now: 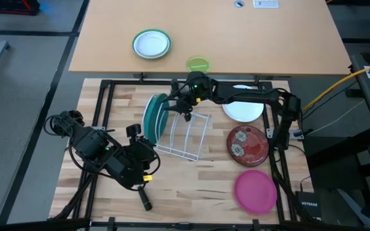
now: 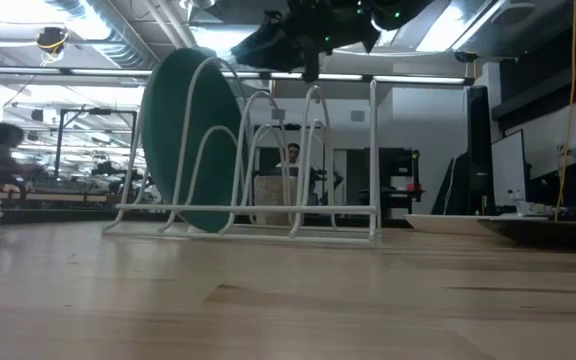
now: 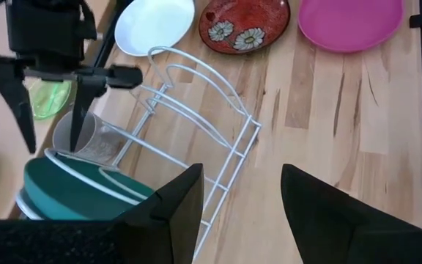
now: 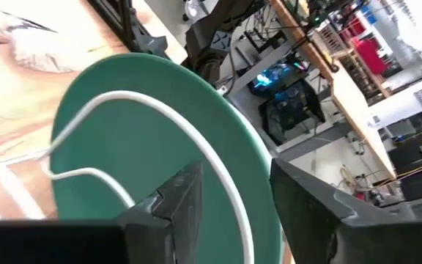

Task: Sort dishes
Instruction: Put the white plate into the dish rack

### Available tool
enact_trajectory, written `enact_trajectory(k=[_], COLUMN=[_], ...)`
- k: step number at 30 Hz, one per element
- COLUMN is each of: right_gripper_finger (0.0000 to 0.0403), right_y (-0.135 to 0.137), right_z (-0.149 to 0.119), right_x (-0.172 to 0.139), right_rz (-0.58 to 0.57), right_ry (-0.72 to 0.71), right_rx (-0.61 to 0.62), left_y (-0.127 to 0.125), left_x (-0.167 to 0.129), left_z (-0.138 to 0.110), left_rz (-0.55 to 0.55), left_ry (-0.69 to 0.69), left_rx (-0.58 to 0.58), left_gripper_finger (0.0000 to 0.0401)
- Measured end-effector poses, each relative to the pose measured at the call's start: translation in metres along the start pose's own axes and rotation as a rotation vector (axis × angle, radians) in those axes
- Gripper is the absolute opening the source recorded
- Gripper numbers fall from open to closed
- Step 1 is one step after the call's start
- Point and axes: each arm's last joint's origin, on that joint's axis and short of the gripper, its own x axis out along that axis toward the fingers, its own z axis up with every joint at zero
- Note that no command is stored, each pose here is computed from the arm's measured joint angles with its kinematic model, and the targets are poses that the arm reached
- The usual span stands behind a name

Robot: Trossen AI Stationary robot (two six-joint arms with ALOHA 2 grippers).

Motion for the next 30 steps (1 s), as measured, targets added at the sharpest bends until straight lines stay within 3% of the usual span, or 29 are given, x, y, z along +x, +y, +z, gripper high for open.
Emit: enact_trajectory(k=[11, 19, 23, 30], right_gripper_finger=[0.0166, 0.0166, 0.0166, 0.0166], right_y=[-0.009, -0.004, 0.011, 0.049], right_z=[0.044, 0.071, 0.078, 0.073], right_x=[-0.07, -0.153, -0.188, -0.222], right_rz=[0.033, -0.095, -0.091, 0.077], right_ry=[0.097, 0.525, 0.679, 0.952], right_rx=[0.035, 0.074, 0.225, 0.632], left_y=[0.001, -0.009, -0.017, -0.026], left_x=[0.002, 0.031, 0.06, 0.108], left_z=[0.002, 0.011, 0.018, 0.021], left_rz=[0.087, 0.225, 0.267, 0.338], left_ry=[-0.056, -0.094, -0.069, 0.007], left_rx=[0.0, -0.013, 0.017, 0.063], left_gripper_finger=[0.0171, 0.0171, 0.0171, 0.0171])
